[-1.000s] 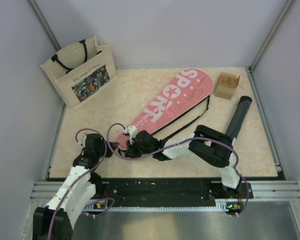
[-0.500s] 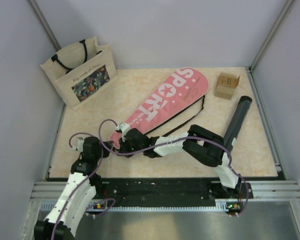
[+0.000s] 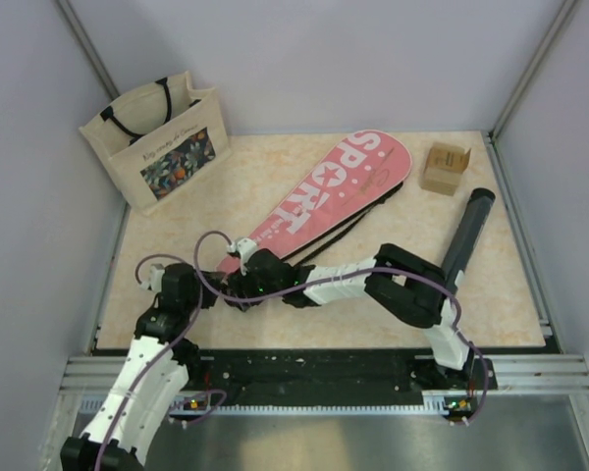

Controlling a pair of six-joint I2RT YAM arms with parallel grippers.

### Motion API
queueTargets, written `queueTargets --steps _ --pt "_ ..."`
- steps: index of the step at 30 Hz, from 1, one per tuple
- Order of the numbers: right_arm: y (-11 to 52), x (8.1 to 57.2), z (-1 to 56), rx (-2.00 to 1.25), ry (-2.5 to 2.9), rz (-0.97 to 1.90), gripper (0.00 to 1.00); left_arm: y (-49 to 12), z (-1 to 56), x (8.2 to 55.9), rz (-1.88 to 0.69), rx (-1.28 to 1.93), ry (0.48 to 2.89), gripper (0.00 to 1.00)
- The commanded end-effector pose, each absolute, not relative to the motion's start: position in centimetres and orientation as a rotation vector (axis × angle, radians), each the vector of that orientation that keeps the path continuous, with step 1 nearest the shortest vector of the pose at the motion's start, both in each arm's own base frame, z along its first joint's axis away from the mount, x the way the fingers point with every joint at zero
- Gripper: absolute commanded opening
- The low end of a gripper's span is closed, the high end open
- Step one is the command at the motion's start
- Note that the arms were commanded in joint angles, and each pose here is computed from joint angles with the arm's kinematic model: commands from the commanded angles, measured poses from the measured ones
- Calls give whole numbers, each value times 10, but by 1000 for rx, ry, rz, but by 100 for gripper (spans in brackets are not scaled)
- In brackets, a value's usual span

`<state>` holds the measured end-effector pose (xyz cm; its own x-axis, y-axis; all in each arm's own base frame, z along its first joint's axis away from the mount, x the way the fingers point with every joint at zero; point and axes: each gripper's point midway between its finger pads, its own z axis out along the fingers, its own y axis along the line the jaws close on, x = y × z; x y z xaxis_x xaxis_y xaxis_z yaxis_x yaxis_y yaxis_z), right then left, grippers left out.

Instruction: Pack up the badminton gear

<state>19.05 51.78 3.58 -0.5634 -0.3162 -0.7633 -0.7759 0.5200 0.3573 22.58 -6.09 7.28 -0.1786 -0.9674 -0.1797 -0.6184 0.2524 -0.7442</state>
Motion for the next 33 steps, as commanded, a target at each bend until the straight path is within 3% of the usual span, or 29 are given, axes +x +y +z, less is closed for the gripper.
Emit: queueTargets --steps 1,5,9,13,14,15,20,25,33 --pt "488 226 92 -743 2049 848 68 -70 112 228 -706 -1291 1945 50" --pt "443 231 124 -675 2086 750 80 -56 131 234 -592 -1249 1936 68" --pt "405 231 158 -631 2064 692 92 -51 148 239 -543 -1172 1931 77" --pt "360 242 208 -466 2003 577 99 -60 190 258 -547 -787 1918 82" --pt "347 245 215 -407 2002 539 99 -67 203 262 -559 -673 1916 87" --pt "331 248 221 -330 1998 497 99 -76 216 265 -591 -568 1915 99" --pt "286 235 232 -135 2005 508 99 -115 247 256 -727 -203 1989 99" --pt "247 219 239 8 1987 555 99 -148 271 228 -906 133 1892 99" --pt "190 207 272 89 1904 514 99 -144 284 217 -862 229 1760 99"
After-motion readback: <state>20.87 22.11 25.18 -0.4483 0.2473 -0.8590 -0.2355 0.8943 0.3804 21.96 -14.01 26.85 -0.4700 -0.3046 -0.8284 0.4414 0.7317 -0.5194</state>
